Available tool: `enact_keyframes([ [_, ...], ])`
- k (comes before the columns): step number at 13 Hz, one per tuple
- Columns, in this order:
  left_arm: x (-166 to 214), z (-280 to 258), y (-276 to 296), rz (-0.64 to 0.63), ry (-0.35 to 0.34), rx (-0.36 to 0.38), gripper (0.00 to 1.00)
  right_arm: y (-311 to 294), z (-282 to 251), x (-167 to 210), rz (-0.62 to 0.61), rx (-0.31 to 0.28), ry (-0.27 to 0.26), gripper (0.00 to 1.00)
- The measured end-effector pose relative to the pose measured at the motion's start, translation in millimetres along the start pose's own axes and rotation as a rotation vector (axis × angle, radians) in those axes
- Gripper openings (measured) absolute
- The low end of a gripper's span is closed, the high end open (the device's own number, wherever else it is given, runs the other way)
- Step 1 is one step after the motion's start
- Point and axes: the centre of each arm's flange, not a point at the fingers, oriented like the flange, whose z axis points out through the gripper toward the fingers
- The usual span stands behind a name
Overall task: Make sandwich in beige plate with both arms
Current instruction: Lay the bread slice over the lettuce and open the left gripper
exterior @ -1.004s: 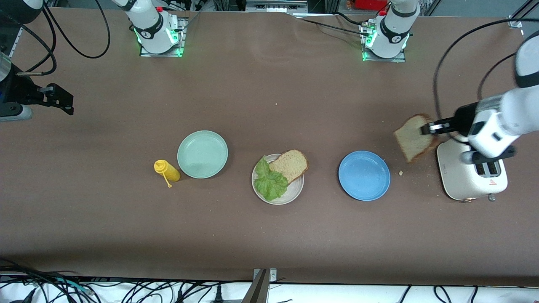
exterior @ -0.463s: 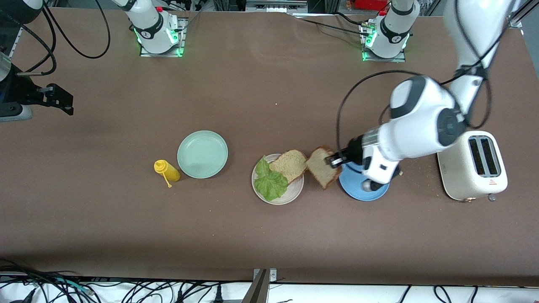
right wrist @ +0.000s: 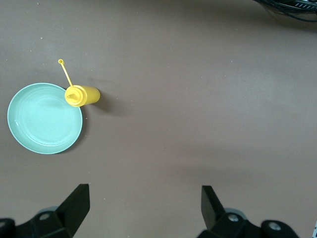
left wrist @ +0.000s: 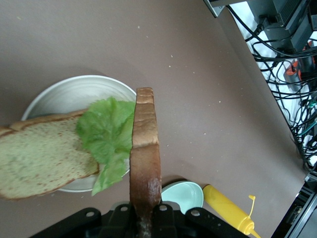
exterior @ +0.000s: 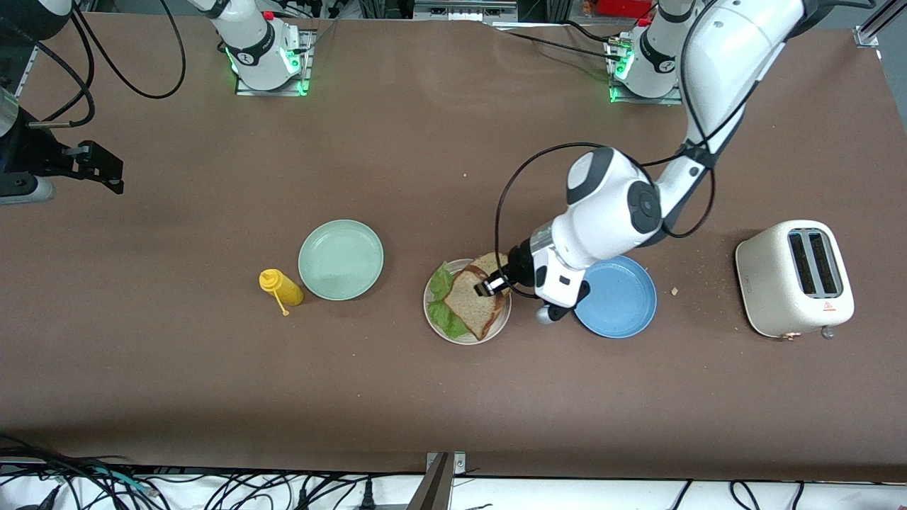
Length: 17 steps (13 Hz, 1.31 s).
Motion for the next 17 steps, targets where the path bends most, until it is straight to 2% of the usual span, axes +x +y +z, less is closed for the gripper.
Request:
enact_keyframes([
  [4, -18.8, 32.7, -25.9, 0.006, -0.024, 0.048, 0.08, -3.0, 1.2, -1.3, 0.074, 0.037, -0.012, 1.00],
  [10, -18.5, 48.5, -45.0, 0.024, -0.030, 0.089, 0.09, -1.6, 1.8, -2.2, 0.081, 0.040, -0.019, 1.00],
  [11, -18.0, 48.5, -45.4, 0.024, -0.030, 0.090, 0.12, -1.6, 1.9, -2.3, 0.082, 0.040, -0.019, 1.00],
  [13, -15.4, 47.9, -46.3, 0.022, -0.026, 0.089, 0.30, -0.9, 2.0, -2.4, 0.083, 0.041, -0.020, 1.00],
  [17, 2.0, 39.1, -49.8, 0.039, -0.010, 0.084, 0.75, 0.4, 2.2, -2.7, 0.085, 0.041, -0.021, 1.00],
])
